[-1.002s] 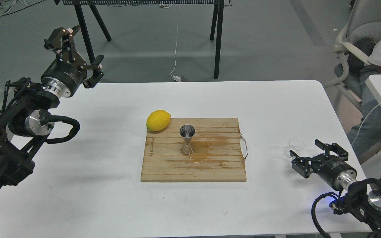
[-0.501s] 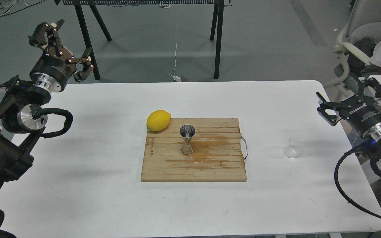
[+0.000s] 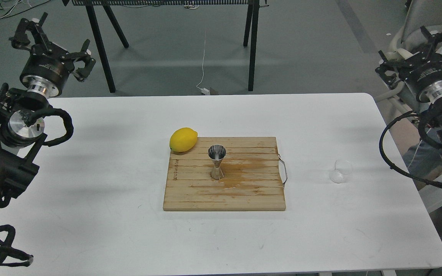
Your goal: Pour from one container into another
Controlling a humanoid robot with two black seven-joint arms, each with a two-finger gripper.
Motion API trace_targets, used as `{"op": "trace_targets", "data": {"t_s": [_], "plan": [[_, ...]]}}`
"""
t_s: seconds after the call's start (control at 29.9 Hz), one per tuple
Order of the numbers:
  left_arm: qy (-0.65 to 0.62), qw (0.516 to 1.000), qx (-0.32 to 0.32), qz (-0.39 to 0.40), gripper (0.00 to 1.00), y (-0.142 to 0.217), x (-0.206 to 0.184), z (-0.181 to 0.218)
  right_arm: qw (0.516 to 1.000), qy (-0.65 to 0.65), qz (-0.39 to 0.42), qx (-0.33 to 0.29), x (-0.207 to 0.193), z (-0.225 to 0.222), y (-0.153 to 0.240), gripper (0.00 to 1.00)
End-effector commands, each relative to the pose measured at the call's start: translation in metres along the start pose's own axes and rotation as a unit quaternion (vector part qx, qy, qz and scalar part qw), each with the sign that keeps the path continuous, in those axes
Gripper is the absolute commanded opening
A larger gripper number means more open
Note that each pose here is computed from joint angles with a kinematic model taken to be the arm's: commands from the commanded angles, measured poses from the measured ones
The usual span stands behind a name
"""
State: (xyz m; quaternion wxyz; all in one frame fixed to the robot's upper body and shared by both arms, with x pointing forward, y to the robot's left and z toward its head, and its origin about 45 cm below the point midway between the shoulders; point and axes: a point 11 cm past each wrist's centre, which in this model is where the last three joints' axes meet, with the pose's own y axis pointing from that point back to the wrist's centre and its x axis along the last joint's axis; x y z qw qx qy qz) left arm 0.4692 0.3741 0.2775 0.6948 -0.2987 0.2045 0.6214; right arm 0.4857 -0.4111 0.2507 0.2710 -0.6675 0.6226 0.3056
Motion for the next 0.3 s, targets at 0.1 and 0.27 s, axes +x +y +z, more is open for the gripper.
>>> {"op": "trace_targets", "data": {"t_s": [0.1, 0.27], "plan": [[0.008, 1.0, -0.003, -0.013, 1.0, -0.007, -0.012, -0.002, 1.0, -0.013, -0.004, -0.005, -0.009, 0.019, -0.008, 1.0], [0.015, 1.0, 0.0, -0.017, 1.0, -0.009, -0.018, -0.009, 1.0, -0.018, -0.007, 0.002, -0.012, 0.023, -0.01, 1.0]]}}
